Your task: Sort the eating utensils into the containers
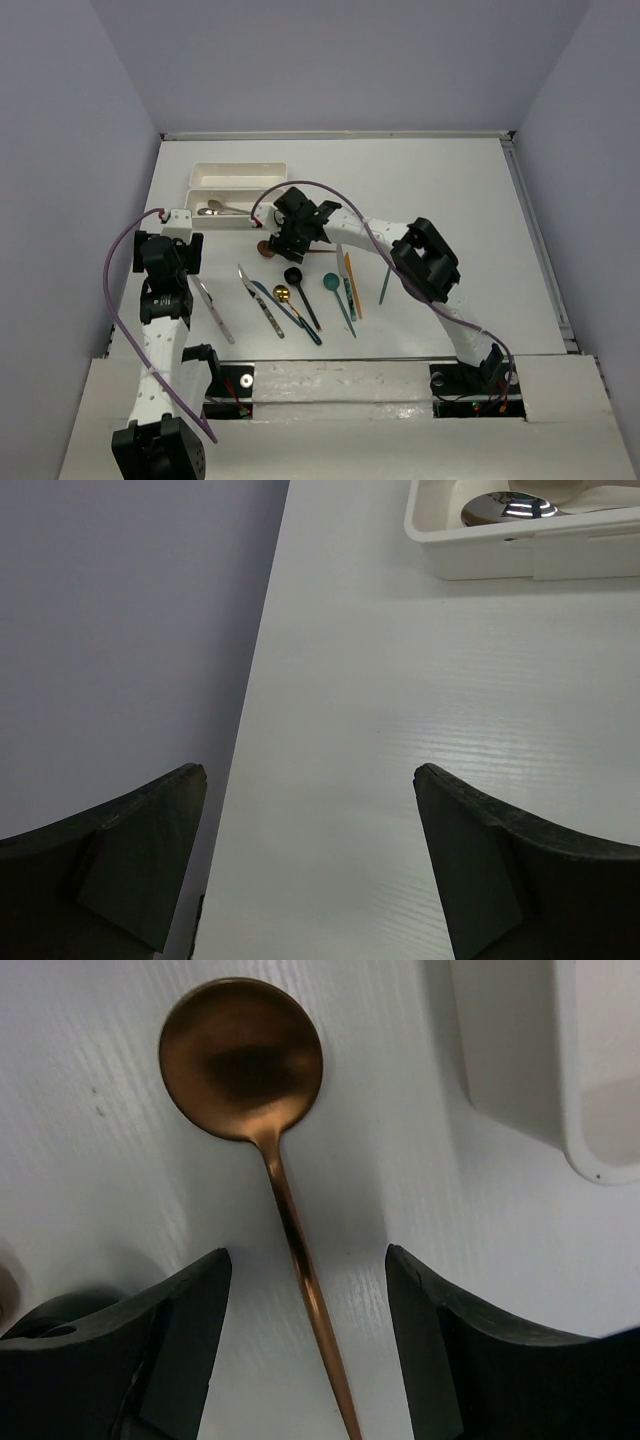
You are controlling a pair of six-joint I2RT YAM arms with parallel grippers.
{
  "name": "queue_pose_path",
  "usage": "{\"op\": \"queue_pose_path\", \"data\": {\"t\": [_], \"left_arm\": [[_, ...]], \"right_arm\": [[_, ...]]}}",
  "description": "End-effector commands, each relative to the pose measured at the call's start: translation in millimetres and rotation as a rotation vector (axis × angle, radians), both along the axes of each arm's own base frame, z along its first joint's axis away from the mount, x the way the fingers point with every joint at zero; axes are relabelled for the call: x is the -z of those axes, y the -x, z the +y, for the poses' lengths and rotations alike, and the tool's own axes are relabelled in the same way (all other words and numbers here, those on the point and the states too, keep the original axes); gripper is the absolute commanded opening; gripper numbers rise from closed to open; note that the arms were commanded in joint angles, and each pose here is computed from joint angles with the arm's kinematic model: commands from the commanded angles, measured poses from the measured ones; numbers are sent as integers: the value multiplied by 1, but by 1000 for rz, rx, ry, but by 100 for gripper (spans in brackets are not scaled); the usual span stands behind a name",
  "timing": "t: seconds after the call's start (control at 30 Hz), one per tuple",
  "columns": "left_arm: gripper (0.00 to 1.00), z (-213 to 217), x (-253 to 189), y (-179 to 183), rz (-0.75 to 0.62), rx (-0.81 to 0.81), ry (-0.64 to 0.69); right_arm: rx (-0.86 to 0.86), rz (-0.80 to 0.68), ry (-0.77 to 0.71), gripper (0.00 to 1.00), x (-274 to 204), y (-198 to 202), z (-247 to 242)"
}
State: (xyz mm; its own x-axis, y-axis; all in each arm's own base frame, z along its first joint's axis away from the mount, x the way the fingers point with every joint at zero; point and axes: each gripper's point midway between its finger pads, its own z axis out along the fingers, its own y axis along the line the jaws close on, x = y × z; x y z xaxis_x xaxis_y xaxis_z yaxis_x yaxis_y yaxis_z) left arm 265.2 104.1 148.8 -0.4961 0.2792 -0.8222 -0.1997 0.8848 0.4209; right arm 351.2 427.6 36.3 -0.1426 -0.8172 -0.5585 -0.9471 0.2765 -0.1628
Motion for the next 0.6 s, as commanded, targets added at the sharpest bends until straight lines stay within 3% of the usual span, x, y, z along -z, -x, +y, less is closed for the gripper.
{"op": "queue_pose_path", "data": {"t": [0.0,0.1,0.23,0.33,0.43,0.57], "left_arm": [[99,4,-3,-1,-17,-12,-11],[99,4,-2,-2,-14,-12,-10],[99,4,-2,-2,-14,-13,-11],[99,5,-3,-2,-17,-16,-13],[99,5,-3,-2,-17,-15,-14],[99,5,-4,-2,-19,-17,-15]], "right_arm": [[-47,21,-38,67,-2,-1,13],[-51,21,-37,62,-2,-1,14],[-55,32,-14,45,1,-1,11],[-50,40,4,18,0,0,9],[-47,43,23,0,1,2,4],[-48,33,38,0,-2,5,-4]]}}
